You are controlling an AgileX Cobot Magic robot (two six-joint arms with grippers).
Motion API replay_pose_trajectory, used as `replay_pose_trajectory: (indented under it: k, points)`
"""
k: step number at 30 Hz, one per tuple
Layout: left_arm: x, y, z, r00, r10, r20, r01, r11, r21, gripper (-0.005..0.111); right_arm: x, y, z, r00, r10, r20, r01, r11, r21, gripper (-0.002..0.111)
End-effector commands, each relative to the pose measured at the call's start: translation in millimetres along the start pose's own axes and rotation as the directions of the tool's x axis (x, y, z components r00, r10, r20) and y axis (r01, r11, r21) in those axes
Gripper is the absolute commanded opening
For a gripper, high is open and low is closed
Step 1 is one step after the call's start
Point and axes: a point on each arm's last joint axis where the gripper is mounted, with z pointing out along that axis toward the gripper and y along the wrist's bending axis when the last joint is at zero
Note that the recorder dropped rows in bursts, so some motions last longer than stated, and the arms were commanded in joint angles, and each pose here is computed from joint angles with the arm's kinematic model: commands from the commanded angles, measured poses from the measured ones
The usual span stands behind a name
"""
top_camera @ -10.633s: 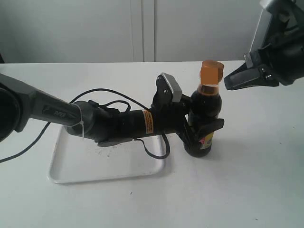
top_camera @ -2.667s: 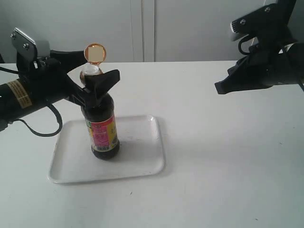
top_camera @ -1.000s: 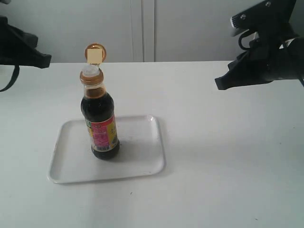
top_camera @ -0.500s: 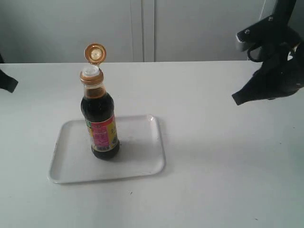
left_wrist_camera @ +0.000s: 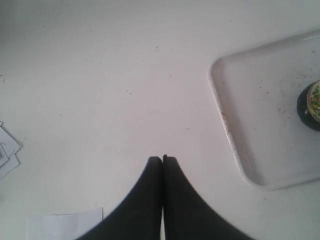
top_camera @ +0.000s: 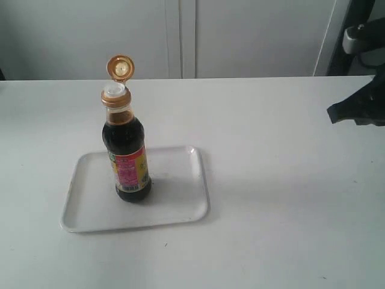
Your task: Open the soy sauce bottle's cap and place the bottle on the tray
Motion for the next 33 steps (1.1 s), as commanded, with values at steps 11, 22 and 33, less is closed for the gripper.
replay_pose_trajectory:
  k: [11, 22, 33]
  points:
    - [39, -9.2, -32, 0.989, -0.05, 0.138, 0.047, 0.999, 0.022, 0.0, 29, 5, -58, 0.927, 0.037, 0.374, -0.055, 0.998, 0.037, 0.0]
    - [79, -15.4, -44, 0.957, -0.07, 0.281, 0.071, 0.997, 0.009, 0.0, 70, 14, -91, 0.825, 0.042, 0.564, -0.083, 0.995, 0.047, 0.0]
    - [108, -20.4, -58, 0.905, -0.078, 0.417, 0.083, 0.997, 0.004, 0.0, 124, 24, -100, 0.744, 0.046, 0.666, -0.104, 0.993, 0.047, 0.0]
